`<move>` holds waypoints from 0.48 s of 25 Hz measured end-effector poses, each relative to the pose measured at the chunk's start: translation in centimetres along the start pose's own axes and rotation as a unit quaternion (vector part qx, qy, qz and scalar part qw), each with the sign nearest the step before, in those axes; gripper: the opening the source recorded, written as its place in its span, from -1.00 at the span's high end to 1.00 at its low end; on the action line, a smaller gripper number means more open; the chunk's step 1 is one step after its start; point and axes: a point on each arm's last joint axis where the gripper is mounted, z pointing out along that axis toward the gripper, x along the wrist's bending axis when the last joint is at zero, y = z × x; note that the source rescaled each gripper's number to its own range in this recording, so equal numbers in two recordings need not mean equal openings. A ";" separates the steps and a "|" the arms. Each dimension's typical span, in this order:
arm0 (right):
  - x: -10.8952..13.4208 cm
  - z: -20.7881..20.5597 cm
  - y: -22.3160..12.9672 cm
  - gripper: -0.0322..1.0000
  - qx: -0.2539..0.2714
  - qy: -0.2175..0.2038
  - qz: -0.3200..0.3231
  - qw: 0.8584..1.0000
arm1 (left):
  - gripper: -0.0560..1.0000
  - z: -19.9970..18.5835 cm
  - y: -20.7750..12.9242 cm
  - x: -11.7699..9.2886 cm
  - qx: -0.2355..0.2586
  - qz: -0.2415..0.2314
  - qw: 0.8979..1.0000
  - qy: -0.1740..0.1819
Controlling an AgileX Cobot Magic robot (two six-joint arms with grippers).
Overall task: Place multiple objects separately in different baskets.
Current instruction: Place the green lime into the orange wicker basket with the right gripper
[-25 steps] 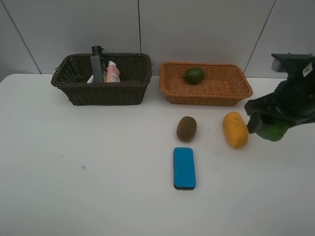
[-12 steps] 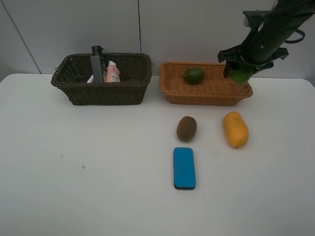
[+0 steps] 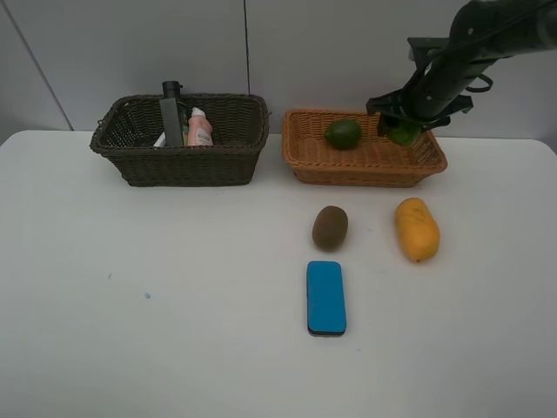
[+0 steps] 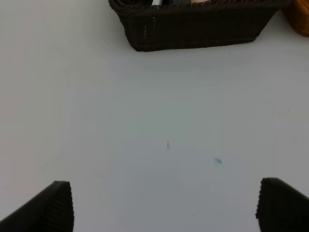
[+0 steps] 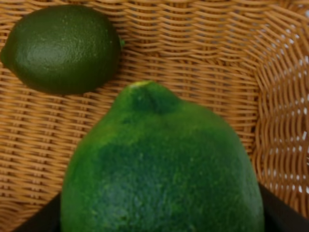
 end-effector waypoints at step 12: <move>0.1 0.0 0.1 -1.00 -0.004 0.001 0.000 1.000 | -0.88 0.0 0.0 0.0 0.000 0.000 1.000 0.000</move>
